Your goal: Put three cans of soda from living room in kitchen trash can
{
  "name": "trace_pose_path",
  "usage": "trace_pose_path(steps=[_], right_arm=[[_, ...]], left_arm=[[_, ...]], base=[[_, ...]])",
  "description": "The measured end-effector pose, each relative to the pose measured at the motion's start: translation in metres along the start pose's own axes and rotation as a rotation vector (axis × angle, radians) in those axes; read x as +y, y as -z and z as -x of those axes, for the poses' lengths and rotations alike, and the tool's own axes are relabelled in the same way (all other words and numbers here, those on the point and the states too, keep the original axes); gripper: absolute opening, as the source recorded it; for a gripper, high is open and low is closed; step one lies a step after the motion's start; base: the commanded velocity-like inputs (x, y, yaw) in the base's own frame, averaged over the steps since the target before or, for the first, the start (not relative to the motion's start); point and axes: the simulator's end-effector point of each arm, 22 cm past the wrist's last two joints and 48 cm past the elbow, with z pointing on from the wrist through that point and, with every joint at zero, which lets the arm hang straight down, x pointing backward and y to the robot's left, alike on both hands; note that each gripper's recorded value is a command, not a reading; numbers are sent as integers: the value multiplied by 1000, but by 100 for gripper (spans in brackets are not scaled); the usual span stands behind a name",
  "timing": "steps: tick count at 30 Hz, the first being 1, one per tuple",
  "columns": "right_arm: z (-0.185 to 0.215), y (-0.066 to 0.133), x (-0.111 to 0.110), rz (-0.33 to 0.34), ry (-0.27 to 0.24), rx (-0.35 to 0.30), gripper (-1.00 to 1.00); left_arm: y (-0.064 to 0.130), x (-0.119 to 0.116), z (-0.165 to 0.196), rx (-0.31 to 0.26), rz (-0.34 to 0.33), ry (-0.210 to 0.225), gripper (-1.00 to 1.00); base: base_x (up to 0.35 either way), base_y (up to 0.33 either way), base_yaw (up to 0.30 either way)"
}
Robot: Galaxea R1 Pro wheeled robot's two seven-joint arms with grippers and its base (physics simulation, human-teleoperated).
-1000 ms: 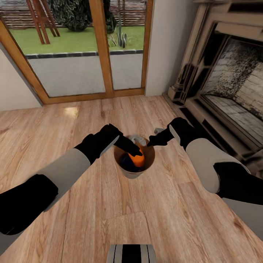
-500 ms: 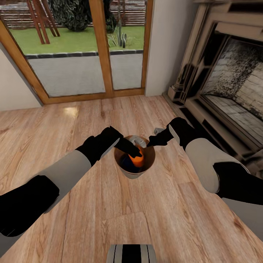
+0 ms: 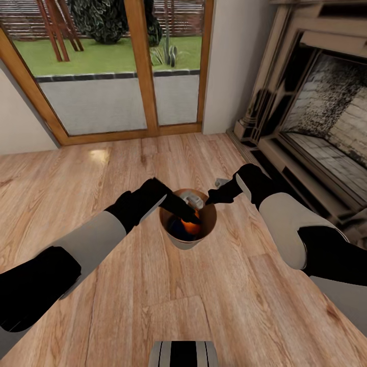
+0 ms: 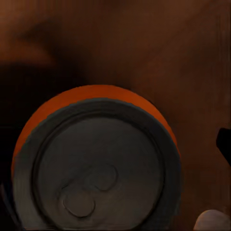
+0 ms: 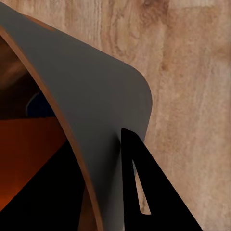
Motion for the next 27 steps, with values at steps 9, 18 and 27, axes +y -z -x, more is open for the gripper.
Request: trace_pose_path(steps=[9, 18, 27], right_arm=[[-2, 6, -20, -24, -16, -1, -100], [-7, 16, -50, -52, -53, -6, -100], [-29, 40, -125, -150, -122, 6, -100]], left_arm=[[106, 7, 41, -263, -23, -71, 100], [248, 65, 15, -526, 48, 61, 100], [212, 185, -217, -626, 725, 407, 100]], base=[[0, 0, 0], [0, 0, 0], [0, 0, 0]])
